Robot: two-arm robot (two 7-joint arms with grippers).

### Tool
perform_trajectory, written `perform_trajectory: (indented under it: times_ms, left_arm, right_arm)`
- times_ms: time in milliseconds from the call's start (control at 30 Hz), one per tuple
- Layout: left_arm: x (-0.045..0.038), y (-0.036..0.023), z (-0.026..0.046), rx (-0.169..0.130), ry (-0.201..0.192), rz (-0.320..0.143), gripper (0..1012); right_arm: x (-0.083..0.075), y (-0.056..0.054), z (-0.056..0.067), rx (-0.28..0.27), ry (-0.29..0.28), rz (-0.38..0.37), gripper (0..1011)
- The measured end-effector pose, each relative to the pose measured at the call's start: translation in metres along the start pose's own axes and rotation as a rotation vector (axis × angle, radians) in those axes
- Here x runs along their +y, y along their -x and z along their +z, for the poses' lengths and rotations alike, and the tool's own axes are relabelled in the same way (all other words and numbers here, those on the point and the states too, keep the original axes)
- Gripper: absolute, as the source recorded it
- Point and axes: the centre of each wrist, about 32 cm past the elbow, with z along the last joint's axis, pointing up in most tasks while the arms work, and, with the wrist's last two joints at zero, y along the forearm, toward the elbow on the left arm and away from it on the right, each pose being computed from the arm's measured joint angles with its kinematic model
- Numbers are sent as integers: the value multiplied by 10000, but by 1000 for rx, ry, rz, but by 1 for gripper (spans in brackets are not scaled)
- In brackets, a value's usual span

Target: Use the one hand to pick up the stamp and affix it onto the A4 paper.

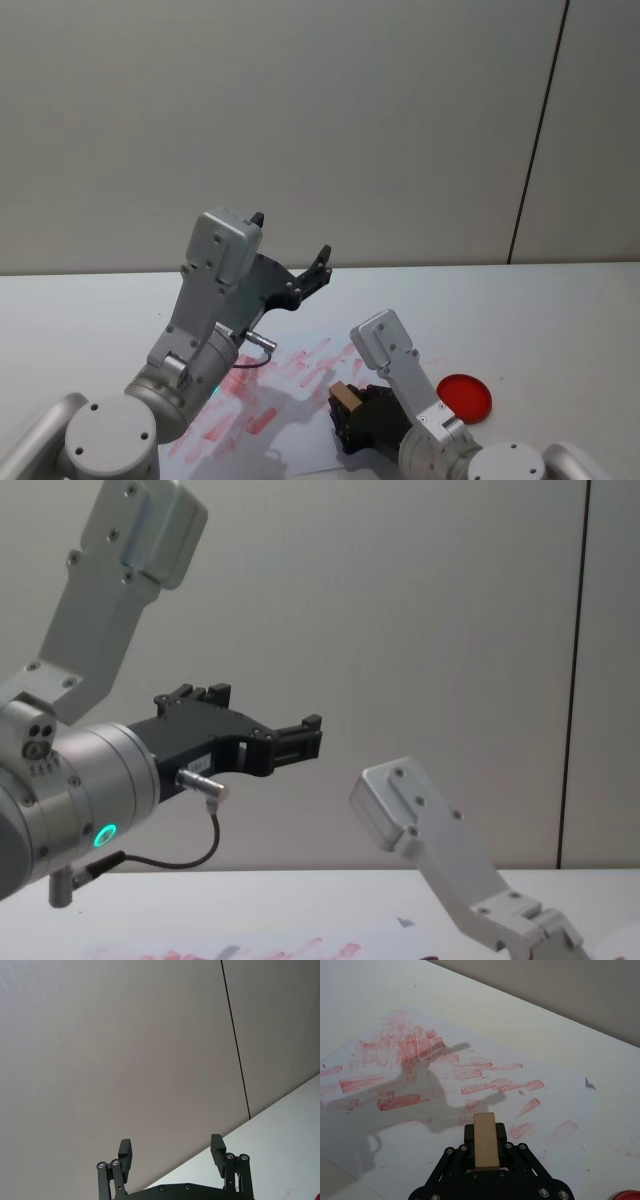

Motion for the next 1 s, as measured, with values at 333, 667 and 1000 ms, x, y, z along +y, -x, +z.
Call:
perform_trajectory:
  times_ms: [333,667,1000]
  left_arm:
    - [0,0,0,0,0,0,1001]
    - [0,0,0,0,0,0,1001]
    - [0,0,0,0,0,0,1002]
  right_arm:
    - [-2,-5,15,57,-5,-13,220]
    - [-157,-103,250,142,-99,-33,221]
    - [-500,-364,393,225,-160,-99,220]
